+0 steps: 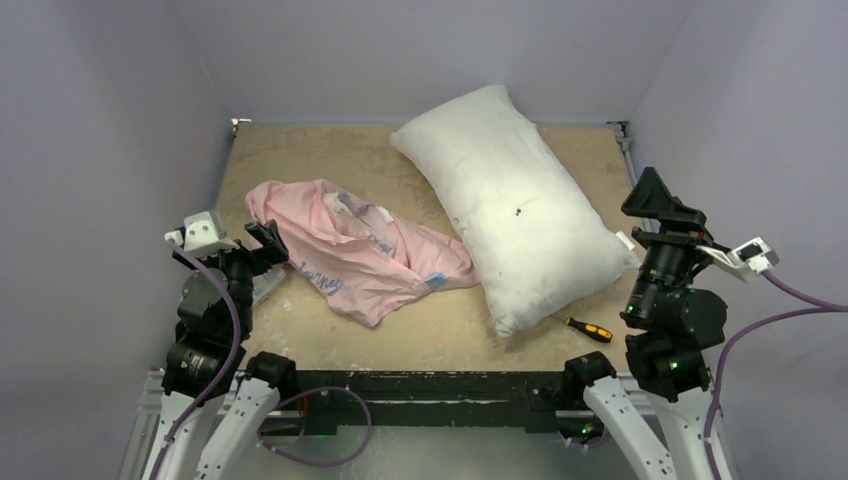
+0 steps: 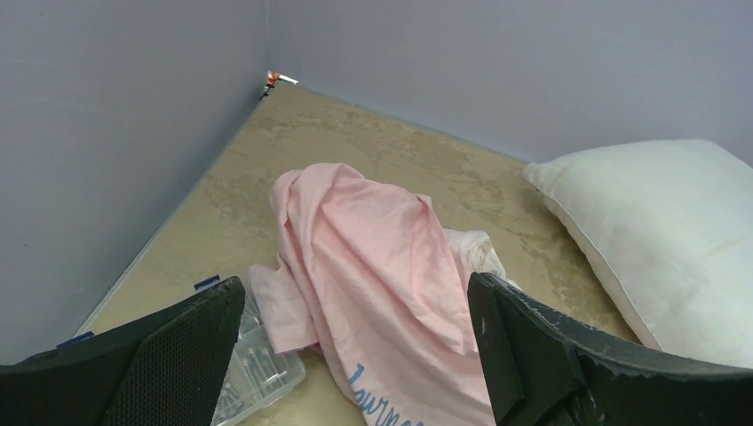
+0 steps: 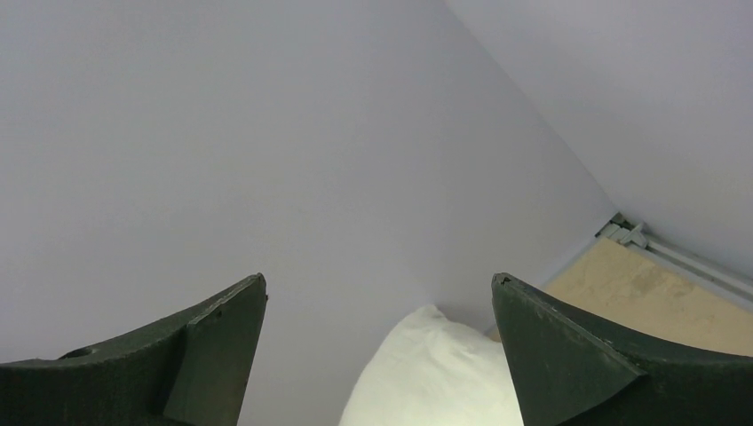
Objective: Remove the pillowcase from the pillow
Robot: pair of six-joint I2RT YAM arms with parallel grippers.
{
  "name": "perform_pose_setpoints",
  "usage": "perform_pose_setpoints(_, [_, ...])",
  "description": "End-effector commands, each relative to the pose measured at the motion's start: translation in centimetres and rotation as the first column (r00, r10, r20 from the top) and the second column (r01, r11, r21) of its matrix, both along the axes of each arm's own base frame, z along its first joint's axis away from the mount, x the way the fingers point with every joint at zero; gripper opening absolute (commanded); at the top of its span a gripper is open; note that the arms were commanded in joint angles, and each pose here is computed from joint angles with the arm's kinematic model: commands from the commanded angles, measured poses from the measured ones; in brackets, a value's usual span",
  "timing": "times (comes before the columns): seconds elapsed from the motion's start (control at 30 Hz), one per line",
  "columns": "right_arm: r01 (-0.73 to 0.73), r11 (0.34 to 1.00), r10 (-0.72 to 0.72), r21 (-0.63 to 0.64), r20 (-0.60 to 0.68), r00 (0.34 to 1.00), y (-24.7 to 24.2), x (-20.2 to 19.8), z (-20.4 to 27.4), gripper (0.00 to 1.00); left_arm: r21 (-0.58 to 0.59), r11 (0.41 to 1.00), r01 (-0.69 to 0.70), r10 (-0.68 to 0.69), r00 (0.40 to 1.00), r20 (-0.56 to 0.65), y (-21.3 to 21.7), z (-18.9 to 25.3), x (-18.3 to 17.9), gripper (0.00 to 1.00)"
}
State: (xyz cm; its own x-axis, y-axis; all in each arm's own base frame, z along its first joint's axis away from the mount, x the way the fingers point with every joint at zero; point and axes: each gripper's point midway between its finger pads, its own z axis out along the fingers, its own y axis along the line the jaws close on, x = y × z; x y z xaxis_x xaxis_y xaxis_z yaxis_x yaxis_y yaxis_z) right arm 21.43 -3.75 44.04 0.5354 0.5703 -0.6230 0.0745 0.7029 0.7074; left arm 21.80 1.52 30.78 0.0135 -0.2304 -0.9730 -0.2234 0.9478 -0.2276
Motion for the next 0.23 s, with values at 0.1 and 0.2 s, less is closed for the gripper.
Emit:
perform_pose_setpoints(0.1, [-0.031,0.999,0.033,-0.033,0.064,0.997,0.55,-0.48,1.56,0.99,-0.027,0.999,-0.034,0.036,0.998,0.056,0.77,1.06,-0.49,0.96])
perform_pose_setpoints(0.2, [-0.035,0.999,0.037,-0.036,0.059,0.998,0.69,-0.26,1.57,0.99,-0.030,0.999,-0.033,0.035,0.997,0.069,0.82,1.31,-0.67,0.96])
